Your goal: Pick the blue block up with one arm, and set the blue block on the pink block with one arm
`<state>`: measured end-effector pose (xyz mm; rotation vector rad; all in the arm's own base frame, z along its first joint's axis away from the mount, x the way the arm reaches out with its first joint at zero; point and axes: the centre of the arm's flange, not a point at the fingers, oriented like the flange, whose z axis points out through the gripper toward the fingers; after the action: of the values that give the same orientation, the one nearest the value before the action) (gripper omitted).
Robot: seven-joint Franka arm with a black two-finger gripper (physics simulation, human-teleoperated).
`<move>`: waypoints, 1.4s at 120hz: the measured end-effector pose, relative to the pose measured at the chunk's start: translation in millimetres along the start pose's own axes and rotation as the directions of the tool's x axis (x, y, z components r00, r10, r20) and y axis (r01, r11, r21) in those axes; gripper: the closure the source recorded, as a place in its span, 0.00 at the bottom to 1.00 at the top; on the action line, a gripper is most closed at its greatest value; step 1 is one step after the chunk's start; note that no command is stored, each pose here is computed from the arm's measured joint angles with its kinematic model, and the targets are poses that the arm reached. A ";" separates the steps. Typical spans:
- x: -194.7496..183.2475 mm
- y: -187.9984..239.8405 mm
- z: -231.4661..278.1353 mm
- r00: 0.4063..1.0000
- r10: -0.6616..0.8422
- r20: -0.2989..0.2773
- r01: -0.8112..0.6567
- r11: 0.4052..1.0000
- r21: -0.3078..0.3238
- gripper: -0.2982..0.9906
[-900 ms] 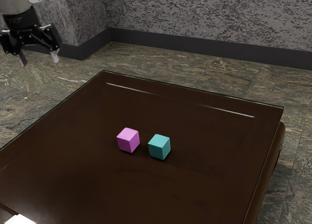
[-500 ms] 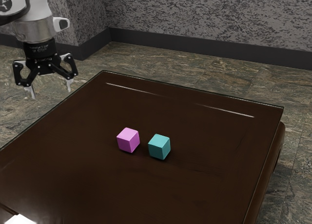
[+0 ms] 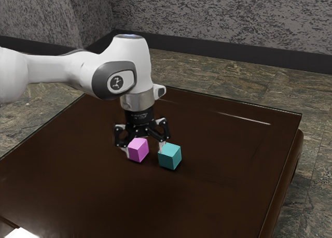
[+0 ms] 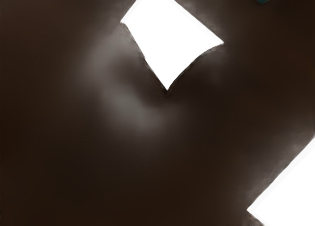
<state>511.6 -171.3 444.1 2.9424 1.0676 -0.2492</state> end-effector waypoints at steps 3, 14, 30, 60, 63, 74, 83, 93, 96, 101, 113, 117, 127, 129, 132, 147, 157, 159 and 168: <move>2.1 3.8 6.0 1.000 0.012 0.000 -0.012 1.000 0.000 0.23; 8.7 13.4 23.6 0.999 0.050 0.000 -0.050 0.999 0.000 0.23; 22.3 18.6 35.7 0.995 0.095 -0.012 -0.095 0.995 -0.015 0.23; 62.3 54.6 64.3 0.960 0.279 -0.023 -0.280 0.960 -0.015 0.23; 65.5 55.8 69.0 0.954 0.300 -0.020 -0.301 0.954 -0.014 0.23; 80.4 66.4 83.6 0.916 0.399 -0.040 -0.399 0.917 0.000 0.23; 98.8 71.8 89.2 0.882 0.468 -0.063 -0.468 0.884 0.006 0.23; 122.7 70.8 96.8 0.847 0.526 -0.079 -0.527 0.850 0.011 0.23; 126.4 72.6 98.3 0.834 0.546 -0.084 -0.547 0.837 0.012 0.23; 129.7 74.8 100.6 0.811 0.578 -0.089 -0.579 0.815 0.014 0.23; 136.0 75.7 104.1 0.764 0.638 -0.099 -0.640 0.768 0.017 0.23; 137.8 75.6 107.8 0.751 0.654 -0.097 -0.656 0.755 0.015 0.23; 142.7 74.5 119.4 0.728 0.680 -0.087 -0.683 0.731 -0.001 0.23; 143.5 74.5 121.4 0.723 0.685 -0.087 -0.688 0.725 -0.003 0.23; 144.5 74.7 124.2 0.715 0.694 -0.086 -0.697 0.717 -0.006 0.23; 152.0 82.6 128.1 0.671 0.734 -0.104 -0.739 0.674 -0.011 0.23; 157.5 84.2 128.8 0.655 0.747 -0.114 -0.753 0.658 -0.014 0.23; 159.0 83.4 129.4 0.654 0.748 -0.114 -0.754 0.657 -0.014 0.23; 161.9 80.9 134.3 0.646 0.756 -0.109 -0.761 0.648 -0.015 0.23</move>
<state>665.7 -137.7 283.1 3.0389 -0.2483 -0.0545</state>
